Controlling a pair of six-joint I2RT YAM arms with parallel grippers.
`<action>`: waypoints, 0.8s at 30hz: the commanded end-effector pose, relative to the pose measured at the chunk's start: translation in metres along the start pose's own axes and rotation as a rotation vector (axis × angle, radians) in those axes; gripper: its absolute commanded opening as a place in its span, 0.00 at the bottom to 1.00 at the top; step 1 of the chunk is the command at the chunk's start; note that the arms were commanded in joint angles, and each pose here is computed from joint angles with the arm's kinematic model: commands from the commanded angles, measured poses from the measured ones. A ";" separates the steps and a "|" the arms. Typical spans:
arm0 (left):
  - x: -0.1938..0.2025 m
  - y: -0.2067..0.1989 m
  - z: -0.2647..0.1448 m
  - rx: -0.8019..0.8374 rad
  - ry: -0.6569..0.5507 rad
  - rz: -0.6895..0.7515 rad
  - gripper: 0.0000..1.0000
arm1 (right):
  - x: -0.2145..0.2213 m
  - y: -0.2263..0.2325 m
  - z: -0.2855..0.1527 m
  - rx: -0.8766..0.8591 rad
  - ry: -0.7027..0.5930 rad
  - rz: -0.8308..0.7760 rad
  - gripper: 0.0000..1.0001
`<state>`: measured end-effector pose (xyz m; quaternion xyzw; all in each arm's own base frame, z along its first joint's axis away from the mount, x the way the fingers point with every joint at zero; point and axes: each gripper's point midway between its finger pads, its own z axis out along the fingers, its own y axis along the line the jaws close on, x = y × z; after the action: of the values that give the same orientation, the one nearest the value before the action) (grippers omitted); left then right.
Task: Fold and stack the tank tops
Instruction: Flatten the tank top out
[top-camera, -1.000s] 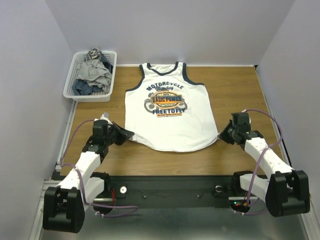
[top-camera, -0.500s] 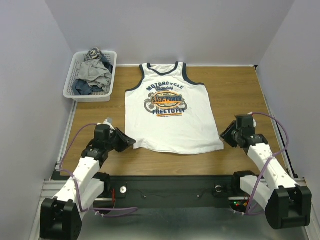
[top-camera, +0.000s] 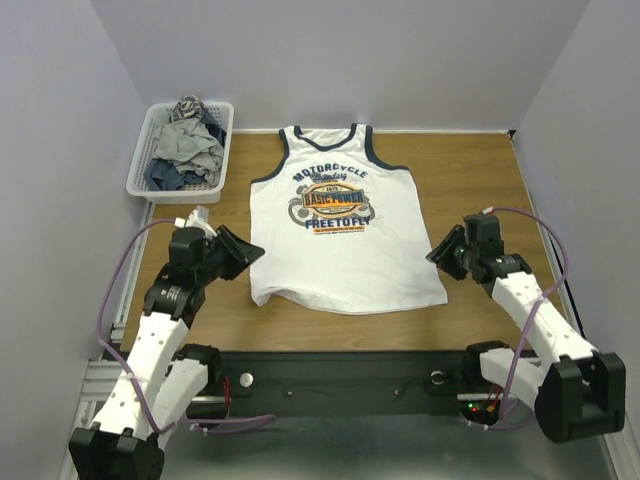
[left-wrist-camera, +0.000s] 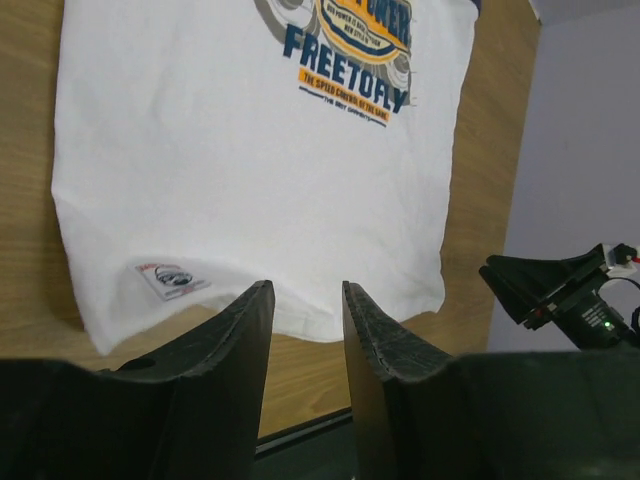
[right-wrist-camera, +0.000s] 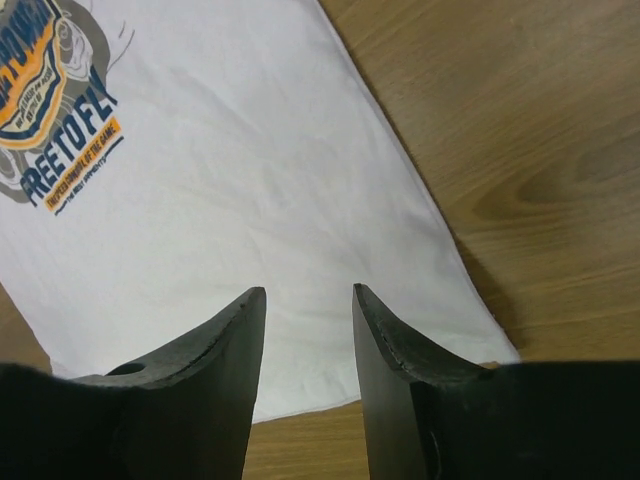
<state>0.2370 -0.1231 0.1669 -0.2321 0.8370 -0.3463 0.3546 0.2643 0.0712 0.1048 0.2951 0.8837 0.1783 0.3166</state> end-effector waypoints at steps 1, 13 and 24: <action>-0.017 -0.013 0.003 -0.004 -0.027 0.036 0.43 | -0.010 0.028 0.018 -0.074 -0.025 -0.019 0.46; -0.004 0.010 0.110 -0.072 0.067 0.019 0.28 | -0.035 0.011 0.090 0.133 -0.061 0.009 0.47; 0.019 0.032 0.179 -0.175 0.148 0.006 0.25 | -0.060 -0.006 0.133 0.223 -0.046 0.052 0.47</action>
<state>0.3253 -0.1731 0.0279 -0.2421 0.9027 -0.2671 0.2348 0.3672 0.0676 0.0300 0.3302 0.8972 0.0911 0.2787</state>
